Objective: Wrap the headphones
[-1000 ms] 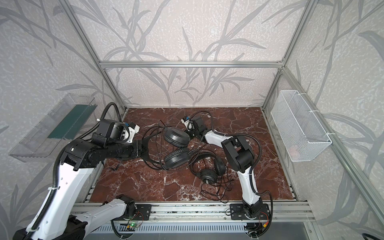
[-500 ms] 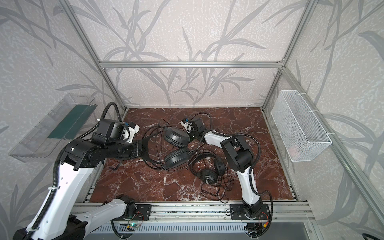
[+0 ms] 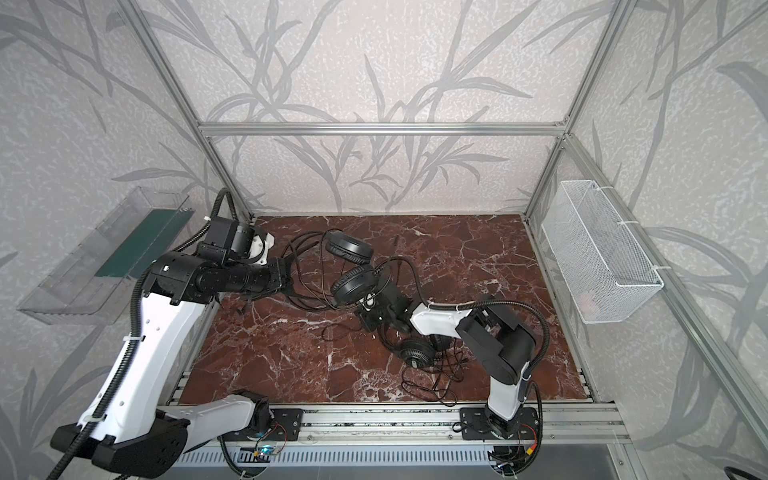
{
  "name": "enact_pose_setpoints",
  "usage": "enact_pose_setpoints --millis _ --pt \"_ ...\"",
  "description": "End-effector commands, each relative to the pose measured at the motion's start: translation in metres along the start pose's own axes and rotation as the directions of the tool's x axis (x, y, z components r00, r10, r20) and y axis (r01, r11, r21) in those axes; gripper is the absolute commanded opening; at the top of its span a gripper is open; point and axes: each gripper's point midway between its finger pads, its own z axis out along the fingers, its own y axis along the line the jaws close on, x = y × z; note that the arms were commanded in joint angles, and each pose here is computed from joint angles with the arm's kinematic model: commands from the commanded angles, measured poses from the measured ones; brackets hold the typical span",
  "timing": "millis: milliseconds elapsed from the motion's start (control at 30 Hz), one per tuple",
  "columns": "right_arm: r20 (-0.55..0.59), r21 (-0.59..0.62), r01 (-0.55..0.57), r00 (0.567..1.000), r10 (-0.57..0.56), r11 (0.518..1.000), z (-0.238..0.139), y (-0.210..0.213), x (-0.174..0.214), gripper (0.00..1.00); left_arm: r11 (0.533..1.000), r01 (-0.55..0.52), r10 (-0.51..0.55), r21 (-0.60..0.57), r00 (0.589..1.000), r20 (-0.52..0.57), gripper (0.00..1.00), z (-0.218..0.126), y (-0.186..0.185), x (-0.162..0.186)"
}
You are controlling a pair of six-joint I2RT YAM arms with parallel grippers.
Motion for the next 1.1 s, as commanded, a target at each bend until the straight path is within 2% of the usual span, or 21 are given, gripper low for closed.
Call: enact_pose_setpoints --millis 0,133,200,400,500,633,767,867,1067 --pt "0.116 0.093 0.021 0.993 -0.032 0.995 -0.026 0.004 -0.025 0.00 0.999 0.020 -0.022 0.042 0.998 0.056 0.00 -0.004 -0.004 -0.016" --pt "0.112 0.259 0.016 0.993 -0.047 0.966 -0.039 -0.021 -0.026 0.00 0.997 0.010 -0.012 0.081 0.999 0.031 0.00 0.002 -0.008 -0.011" --pt "0.092 0.297 0.021 0.994 -0.051 0.955 -0.039 -0.038 -0.035 0.00 0.994 0.001 -0.002 0.108 1.000 0.014 0.00 0.004 -0.011 -0.006" --pt "0.172 0.282 -0.017 0.985 -0.033 0.959 -0.044 -0.072 -0.084 0.00 0.988 -0.061 0.067 0.145 0.997 -0.032 0.00 0.004 -0.018 0.014" --pt "0.182 0.241 -0.039 0.983 -0.005 0.970 -0.032 -0.088 -0.099 0.00 0.981 -0.105 0.116 0.160 0.991 -0.060 0.00 0.007 -0.021 0.027" --pt "0.242 0.235 -0.027 0.970 -0.031 0.972 -0.028 -0.099 -0.130 0.00 0.973 -0.160 0.179 0.168 0.978 -0.109 0.00 0.014 -0.023 0.045" --pt "0.307 0.241 -0.076 0.952 -0.002 0.968 -0.046 -0.124 -0.158 0.00 0.970 -0.194 0.214 0.144 0.966 -0.142 0.00 0.021 -0.016 0.059" --pt "0.357 0.203 -0.112 0.934 0.033 0.973 -0.064 -0.133 -0.165 0.00 0.972 -0.203 0.219 0.121 0.967 -0.129 0.00 0.021 -0.010 0.060" --pt "0.369 0.132 -0.032 0.929 -0.019 0.991 -0.068 -0.117 -0.164 0.00 0.969 -0.208 0.226 0.131 0.964 -0.138 0.00 0.027 -0.013 0.059"
